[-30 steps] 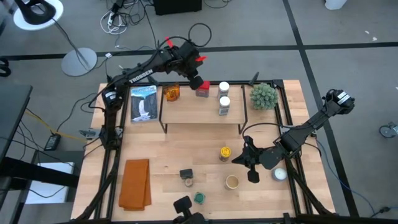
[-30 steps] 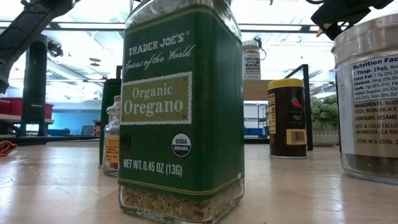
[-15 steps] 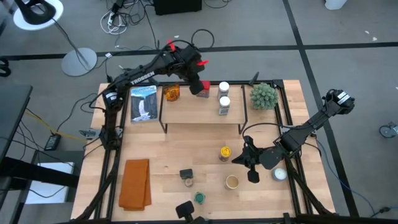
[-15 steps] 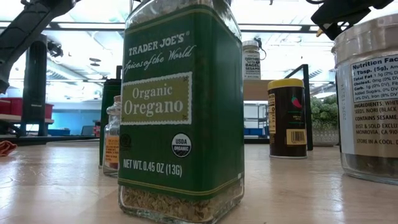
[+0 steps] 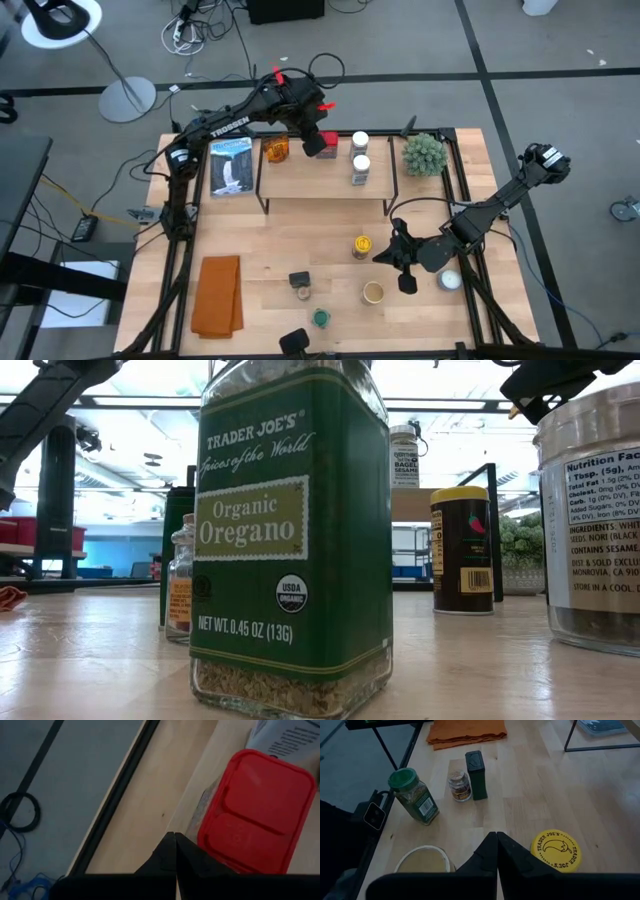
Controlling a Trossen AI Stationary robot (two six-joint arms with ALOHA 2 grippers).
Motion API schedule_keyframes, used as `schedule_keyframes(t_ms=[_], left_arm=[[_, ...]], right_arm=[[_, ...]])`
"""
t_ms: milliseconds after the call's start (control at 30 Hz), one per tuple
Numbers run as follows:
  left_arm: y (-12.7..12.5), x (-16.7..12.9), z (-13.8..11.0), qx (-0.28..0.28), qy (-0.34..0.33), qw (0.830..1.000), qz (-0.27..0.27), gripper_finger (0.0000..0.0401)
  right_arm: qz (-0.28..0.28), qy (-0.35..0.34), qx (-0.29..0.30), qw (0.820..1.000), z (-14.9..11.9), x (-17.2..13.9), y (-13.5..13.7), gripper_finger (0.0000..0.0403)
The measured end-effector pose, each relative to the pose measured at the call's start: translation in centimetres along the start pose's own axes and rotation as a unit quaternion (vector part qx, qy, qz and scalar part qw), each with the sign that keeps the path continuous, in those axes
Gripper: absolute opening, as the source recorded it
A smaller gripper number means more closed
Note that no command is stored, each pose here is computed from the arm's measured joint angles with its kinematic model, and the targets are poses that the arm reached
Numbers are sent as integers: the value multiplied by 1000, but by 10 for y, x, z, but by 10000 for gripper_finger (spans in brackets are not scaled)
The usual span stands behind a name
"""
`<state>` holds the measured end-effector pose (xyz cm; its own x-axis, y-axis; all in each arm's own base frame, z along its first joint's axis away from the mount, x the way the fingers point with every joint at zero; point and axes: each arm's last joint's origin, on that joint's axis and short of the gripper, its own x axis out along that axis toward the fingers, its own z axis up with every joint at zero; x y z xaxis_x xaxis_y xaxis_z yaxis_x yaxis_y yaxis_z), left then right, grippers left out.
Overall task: Shelf spices
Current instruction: Put the red seasoning can on the shelf, then put the black seasoning can on the shelf
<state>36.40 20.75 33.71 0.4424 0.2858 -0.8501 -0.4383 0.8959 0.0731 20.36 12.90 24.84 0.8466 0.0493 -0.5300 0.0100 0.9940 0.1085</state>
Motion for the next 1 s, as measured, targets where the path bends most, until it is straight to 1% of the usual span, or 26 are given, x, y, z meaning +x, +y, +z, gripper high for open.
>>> schedule_keyframes(t_ms=[133,200,300,467,533,633,733,833,1000], left_arm=[[2,0,0,4,3,999,35,0],[4,-3,1,5,0,999,42,0],[5,-12,8,11,-24,999,45,0],[4,-49,20,26,-56,994,94,0],[3,-69,24,24,-73,992,97,0],[-4,-97,23,12,-112,991,76,0],[-18,-124,15,-8,-144,989,41,0],[-43,-148,6,9,-166,986,6,0],[-107,-170,-10,67,-202,975,-67,0]], right_arm=[[0,0,0,1000,0,0,0,2],[0,0,0,1000,0,0,0,1],[0,0,0,1000,0,0,0,2],[0,0,1,1000,0,0,0,1],[0,0,1,1000,0,0,0,2],[0,0,1,1000,0,0,0,2],[1,-2,3,1000,0,0,0,1],[1,-3,8,1000,1,0,0,1],[1,-3,15,1000,1,0,0,1]])
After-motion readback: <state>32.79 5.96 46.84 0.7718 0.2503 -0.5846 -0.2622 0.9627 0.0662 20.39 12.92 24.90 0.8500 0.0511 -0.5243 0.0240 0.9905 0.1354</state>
